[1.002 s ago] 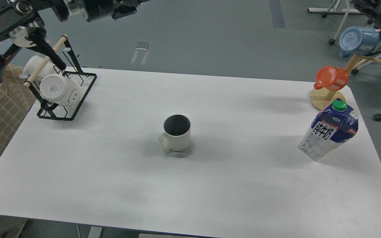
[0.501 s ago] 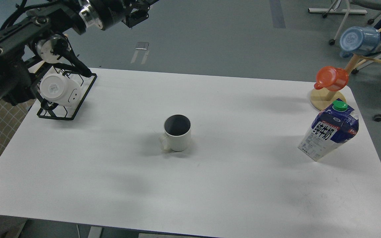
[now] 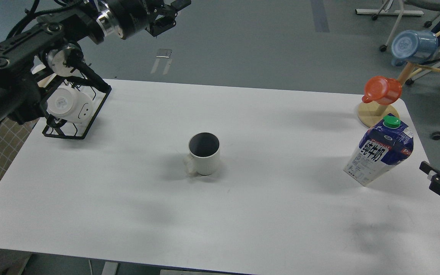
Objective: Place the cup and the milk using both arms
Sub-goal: 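Reach the right gripper to the milk carton and grasp it, then carry the milk carton beside the white mug and set it down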
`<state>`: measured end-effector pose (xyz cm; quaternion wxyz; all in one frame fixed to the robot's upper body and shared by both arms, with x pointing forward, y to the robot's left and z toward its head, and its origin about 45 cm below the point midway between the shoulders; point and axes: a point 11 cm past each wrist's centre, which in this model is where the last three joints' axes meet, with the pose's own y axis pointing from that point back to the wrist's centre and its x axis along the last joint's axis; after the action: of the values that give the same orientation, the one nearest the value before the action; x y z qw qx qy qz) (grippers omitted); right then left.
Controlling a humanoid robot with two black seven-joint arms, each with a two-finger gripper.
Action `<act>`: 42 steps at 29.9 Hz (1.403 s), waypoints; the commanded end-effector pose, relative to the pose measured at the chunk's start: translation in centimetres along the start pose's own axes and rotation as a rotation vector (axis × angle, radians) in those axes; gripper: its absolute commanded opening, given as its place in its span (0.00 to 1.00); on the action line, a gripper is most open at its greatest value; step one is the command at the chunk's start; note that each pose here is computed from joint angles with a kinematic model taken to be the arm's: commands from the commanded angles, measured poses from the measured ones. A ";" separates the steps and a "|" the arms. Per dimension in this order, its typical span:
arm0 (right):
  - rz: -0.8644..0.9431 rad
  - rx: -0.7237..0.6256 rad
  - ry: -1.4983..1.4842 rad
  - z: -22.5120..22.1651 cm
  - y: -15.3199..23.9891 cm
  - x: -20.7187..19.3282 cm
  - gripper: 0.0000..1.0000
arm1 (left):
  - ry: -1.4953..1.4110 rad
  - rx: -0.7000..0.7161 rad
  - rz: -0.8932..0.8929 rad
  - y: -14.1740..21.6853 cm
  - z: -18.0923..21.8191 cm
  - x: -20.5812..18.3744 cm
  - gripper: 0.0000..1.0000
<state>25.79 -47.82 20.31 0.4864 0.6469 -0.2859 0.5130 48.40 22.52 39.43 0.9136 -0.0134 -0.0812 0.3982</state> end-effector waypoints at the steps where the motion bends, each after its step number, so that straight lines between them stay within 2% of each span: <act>1: 0.024 0.030 -0.026 -1.3 -1.5 -0.6 0.98 | 0.001 0.001 0.000 0.1 -0.1 0.0 0.94; 10: 0.086 0.068 -0.013 -2.7 -5.5 -0.6 0.86 | -0.004 0.004 0.000 0.1 -0.1 0.1 0.94; 13: 0.087 0.085 -0.016 -3.3 -6.0 -0.8 0.68 | -0.005 0.003 0.000 0.2 -0.1 0.1 0.94; 15: 0.080 0.092 -0.006 -3.5 -6.3 -1.2 0.41 | -0.005 0.005 0.001 0.2 -0.1 0.1 0.94; 17: 0.078 0.091 -0.005 -3.5 -6.3 -1.4 0.23 | -0.005 0.005 0.001 0.2 -0.1 0.1 0.94; 19: 0.076 0.091 -0.005 -3.5 -6.3 -1.5 0.15 | -0.004 0.005 0.000 0.2 -0.2 0.1 0.94; 20: 0.078 0.092 -0.005 -3.6 -6.4 -1.4 0.05 | -0.004 0.005 -0.002 0.2 -0.2 0.1 0.94; 21: 0.079 0.095 -0.007 -3.7 -6.4 -1.4 0.00 | -0.006 0.007 0.001 0.2 -0.2 0.1 0.94; 27: 0.113 0.113 -0.019 -4.4 -7.4 -0.7 0.00 | 0.003 0.015 0.001 0.4 -0.8 0.0 0.94; 33: 0.217 0.178 -0.026 -6.8 -11.0 2.5 0.00 | 0.005 0.017 0.000 0.4 -0.9 0.0 0.94; 37: 0.275 0.296 0.004 -10.7 -14.7 5.1 0.00 | 0.005 0.019 0.001 0.5 -1.0 0.1 0.94; 42: 0.241 0.411 0.058 -14.5 -17.3 5.1 0.00 | 0.003 0.025 0.000 0.5 -1.1 0.0 0.94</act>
<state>36.43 -29.99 20.05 0.2999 0.6700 -0.2685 0.6237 48.23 22.88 38.42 0.9139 -0.0053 -0.0753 0.3989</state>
